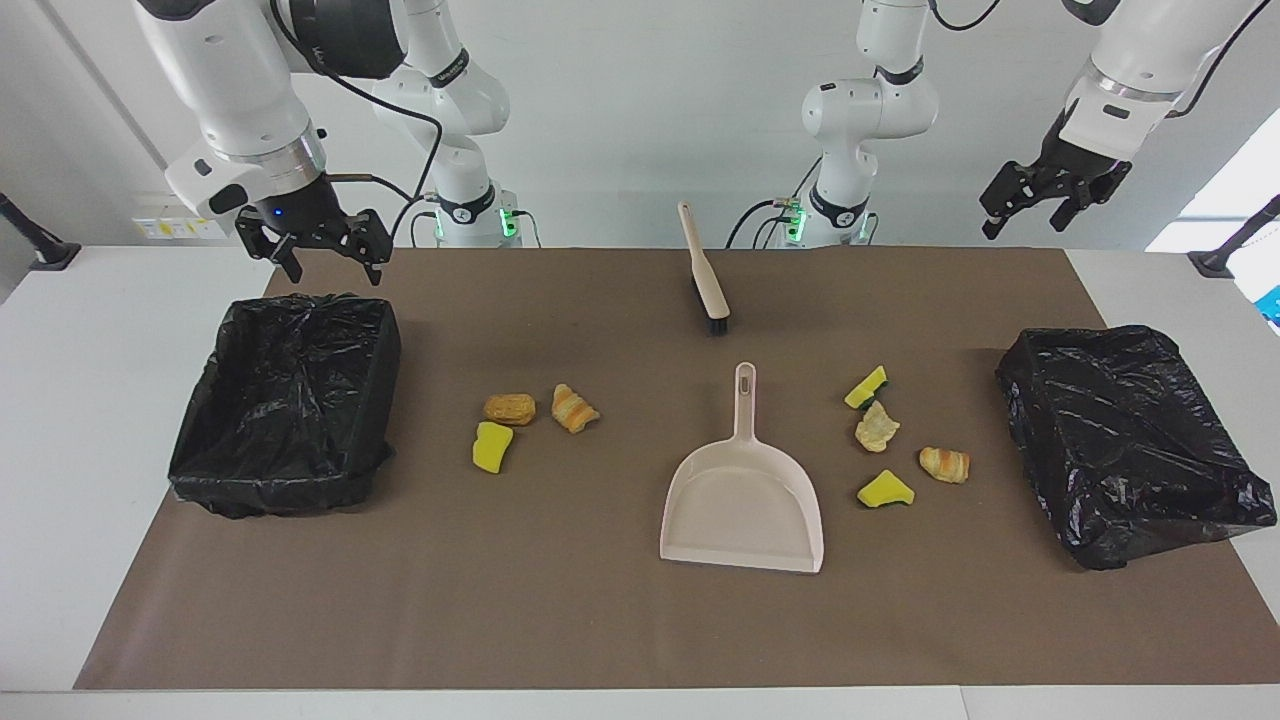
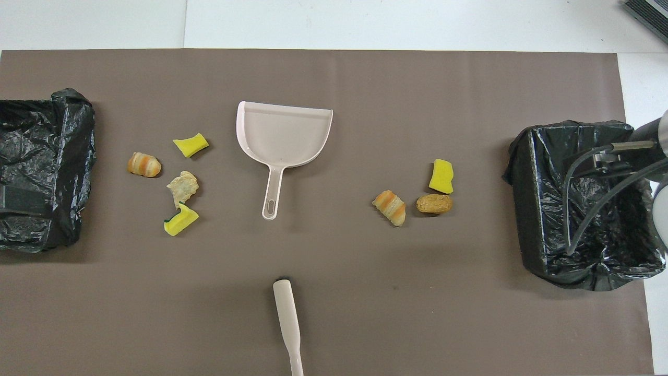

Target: Sweep and dump trash in bin

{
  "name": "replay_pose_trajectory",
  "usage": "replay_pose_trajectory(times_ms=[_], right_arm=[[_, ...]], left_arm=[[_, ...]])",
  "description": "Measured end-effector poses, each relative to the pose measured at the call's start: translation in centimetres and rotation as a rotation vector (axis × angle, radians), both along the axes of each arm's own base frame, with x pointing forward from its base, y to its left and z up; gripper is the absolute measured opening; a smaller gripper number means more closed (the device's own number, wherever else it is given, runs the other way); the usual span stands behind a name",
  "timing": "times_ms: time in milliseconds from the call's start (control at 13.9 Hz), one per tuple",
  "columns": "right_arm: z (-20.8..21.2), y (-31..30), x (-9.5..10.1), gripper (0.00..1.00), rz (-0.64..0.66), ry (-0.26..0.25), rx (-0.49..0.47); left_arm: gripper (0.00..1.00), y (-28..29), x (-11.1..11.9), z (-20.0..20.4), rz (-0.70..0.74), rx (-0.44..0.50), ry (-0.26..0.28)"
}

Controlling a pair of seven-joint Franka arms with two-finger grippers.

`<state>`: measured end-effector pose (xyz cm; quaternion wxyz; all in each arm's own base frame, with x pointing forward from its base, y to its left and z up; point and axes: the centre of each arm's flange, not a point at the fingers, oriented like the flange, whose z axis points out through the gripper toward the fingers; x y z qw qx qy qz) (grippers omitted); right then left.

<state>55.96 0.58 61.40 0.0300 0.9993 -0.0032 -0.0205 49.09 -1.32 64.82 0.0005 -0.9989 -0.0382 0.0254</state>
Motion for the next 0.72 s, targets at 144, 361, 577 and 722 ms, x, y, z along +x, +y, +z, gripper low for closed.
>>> replay_pose_trajectory(times_ms=[144,361,577,722], right_arm=[[-0.4,0.0,0.2,1.0,0.001,-0.01,0.0],[-1.3,0.2,0.5,1.0,0.006,-0.024,0.001],[-1.6,1.0,0.6,1.0,0.02,-0.025,0.001],[-1.6,0.5,0.6,1.0,0.012,-0.025,0.001]], left_arm=[[1.0,-2.0,-0.6,-0.3,-0.002,-0.015,0.023],[1.0,-7.1,-2.3,-1.6,0.051,-0.017,0.054],[1.0,-12.6,-5.2,-3.5,0.095,-0.009,0.074],[1.0,-17.1,-7.7,-5.4,0.113,-0.002,0.057]])
